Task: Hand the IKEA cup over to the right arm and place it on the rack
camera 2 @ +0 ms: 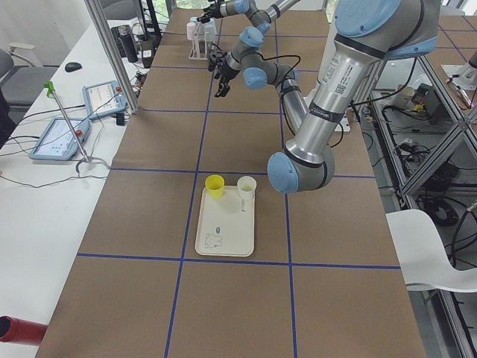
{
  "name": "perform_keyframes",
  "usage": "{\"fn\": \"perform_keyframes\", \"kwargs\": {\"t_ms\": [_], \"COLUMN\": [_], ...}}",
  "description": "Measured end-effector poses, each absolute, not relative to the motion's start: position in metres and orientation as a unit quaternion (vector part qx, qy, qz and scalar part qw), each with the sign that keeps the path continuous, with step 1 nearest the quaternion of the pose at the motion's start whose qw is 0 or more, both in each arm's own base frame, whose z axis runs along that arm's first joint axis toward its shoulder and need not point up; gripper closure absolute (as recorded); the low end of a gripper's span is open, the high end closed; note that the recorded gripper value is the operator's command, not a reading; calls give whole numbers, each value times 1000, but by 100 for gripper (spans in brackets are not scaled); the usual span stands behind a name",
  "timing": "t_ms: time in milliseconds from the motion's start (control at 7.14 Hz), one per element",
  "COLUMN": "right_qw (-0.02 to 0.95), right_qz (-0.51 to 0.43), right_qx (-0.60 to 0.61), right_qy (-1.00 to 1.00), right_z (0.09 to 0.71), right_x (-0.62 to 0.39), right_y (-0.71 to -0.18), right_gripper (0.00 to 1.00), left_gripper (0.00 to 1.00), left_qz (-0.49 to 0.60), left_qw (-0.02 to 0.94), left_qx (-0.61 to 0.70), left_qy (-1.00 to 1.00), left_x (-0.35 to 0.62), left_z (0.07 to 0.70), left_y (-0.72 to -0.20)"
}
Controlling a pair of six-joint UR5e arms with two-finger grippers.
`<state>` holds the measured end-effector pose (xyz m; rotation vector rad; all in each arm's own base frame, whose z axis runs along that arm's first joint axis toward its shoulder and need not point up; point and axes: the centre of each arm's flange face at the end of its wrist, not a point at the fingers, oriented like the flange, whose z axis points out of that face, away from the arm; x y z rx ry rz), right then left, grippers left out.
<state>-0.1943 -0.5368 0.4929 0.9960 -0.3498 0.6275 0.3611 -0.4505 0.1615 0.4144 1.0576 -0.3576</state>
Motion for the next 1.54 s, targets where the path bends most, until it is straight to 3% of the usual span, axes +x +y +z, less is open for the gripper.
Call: {"fn": "perform_keyframes", "kwargs": {"t_ms": [561, 1541], "right_qw": [813, 707], "right_qz": [280, 350], "right_qx": [411, 168], "right_qy": [-302, -591], "right_z": [432, 301], "right_x": [-174, -189], "right_y": [-514, -485], "right_gripper": [0, 0], "left_gripper": [0, 0], "left_qz": [-89, 87], "left_qw": [884, 920], "left_qx": [169, 29], "left_qy": [427, 380], "left_x": [273, 199], "left_z": [200, 402], "left_y": [-480, -469]}}
